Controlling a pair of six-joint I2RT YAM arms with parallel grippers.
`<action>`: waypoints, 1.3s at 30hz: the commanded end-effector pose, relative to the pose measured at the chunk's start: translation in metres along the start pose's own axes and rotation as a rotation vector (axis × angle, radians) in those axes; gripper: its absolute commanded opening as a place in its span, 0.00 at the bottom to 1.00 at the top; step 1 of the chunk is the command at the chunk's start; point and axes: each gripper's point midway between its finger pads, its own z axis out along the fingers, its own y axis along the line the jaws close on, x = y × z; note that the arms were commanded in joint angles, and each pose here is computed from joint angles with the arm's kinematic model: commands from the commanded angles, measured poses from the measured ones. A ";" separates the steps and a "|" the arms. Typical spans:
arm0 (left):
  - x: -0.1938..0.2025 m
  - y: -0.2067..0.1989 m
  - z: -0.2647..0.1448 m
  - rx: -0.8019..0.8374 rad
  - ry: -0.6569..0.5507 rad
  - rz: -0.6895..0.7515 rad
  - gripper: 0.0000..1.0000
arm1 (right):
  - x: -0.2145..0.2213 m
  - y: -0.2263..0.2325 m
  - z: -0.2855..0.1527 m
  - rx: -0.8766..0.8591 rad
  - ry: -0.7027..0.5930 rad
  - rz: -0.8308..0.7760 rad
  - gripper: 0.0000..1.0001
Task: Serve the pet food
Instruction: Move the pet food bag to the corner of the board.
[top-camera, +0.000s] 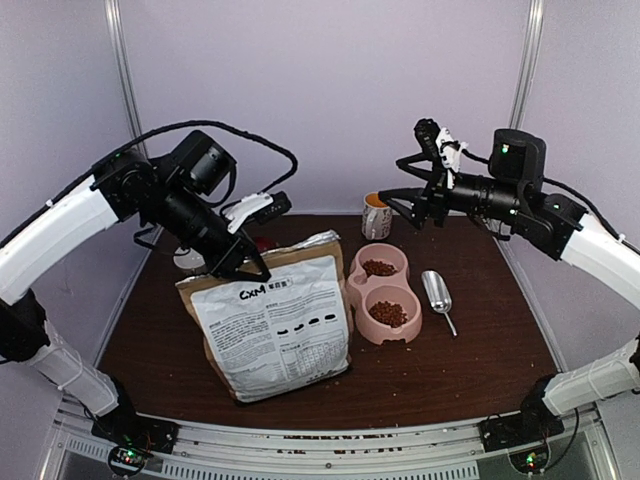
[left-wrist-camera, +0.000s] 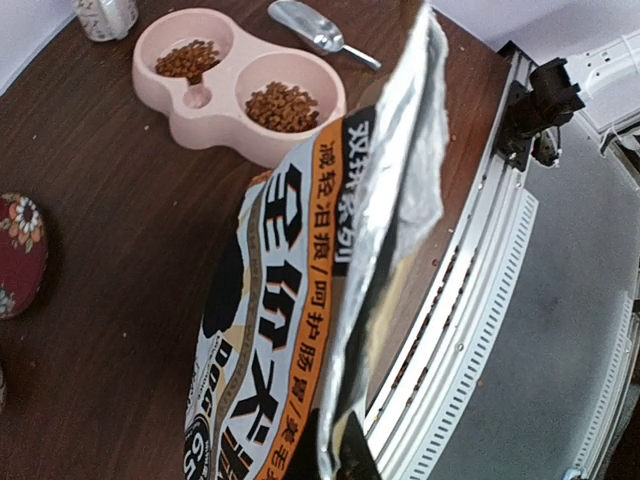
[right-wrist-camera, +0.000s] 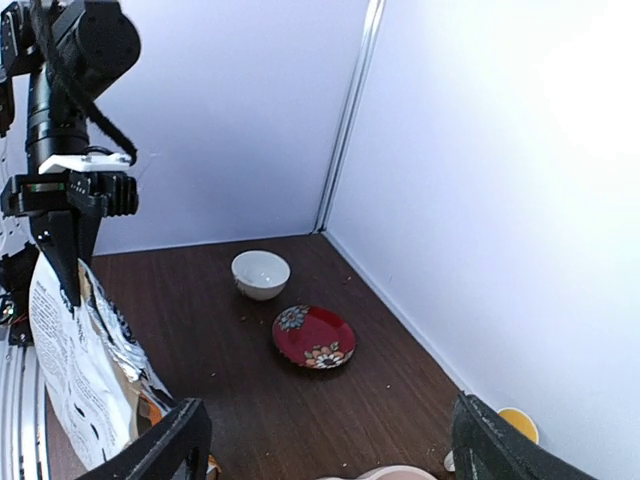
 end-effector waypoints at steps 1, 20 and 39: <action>0.014 0.015 -0.053 -0.149 -0.077 -0.043 0.00 | -0.021 -0.022 -0.012 0.133 -0.096 0.005 0.84; 0.116 0.106 -0.140 -0.768 -0.004 -0.234 0.00 | -0.018 -0.029 0.013 0.117 -0.101 0.056 0.82; 0.144 0.166 -0.216 -1.310 0.114 -0.230 0.00 | -0.004 -0.030 0.019 0.125 -0.062 0.057 0.82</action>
